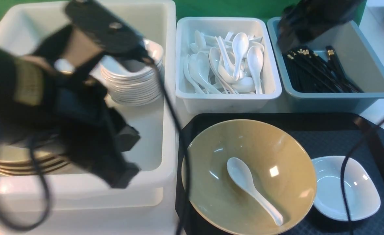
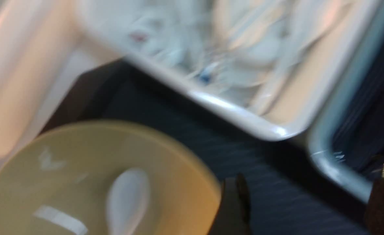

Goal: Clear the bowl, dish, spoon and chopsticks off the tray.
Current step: Use the right arm to grab the soup spoon in the middle

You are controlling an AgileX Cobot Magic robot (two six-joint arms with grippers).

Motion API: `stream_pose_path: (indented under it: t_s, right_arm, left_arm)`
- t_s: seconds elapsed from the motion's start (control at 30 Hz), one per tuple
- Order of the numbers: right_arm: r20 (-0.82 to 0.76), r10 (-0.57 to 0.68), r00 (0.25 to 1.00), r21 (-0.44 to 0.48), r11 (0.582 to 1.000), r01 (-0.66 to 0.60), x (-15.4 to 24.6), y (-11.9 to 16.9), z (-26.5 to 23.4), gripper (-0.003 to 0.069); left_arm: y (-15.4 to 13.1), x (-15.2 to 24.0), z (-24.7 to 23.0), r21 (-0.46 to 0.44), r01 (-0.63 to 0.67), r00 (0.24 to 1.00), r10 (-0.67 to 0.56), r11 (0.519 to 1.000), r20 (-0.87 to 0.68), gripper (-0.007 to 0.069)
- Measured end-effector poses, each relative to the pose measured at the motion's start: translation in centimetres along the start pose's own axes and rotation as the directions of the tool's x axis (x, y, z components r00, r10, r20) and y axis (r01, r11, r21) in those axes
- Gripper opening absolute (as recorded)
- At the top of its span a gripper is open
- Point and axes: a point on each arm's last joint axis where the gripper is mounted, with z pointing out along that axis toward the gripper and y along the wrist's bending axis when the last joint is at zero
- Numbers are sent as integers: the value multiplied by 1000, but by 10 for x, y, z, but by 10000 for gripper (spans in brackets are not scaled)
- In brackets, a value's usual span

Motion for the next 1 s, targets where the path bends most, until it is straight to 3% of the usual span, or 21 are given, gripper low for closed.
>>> stream_pose_path:
  t_s: [0.23,0.33,0.53,0.73,0.9,1.0]
  right_arm:
    - [-205,-184,961,-126,979,161,51,78,37,534]
    - [-273,-205,940,-144,975,171,68,94,62,534]
    - [-376,-178,909,-131,982,138,81,104,115,534]
    - [-459,-179,870,-125,983,135,88,106,155,528]
    - [-501,-201,842,-131,979,156,94,107,172,420]
    - [-491,-224,842,-143,974,176,92,107,169,255]
  left_arm:
    - [-4,40,4,21,7,1000,-8,1000,23,-11]
    - [-9,53,19,54,24,1000,-25,998,11,-11]
    - [-18,65,44,131,86,995,-92,988,39,-11]
    - [-19,67,53,139,103,989,-116,985,92,-11]
    - [-16,63,51,115,80,989,-93,990,114,-11]
    - [-14,55,39,93,51,990,-62,994,126,-11]
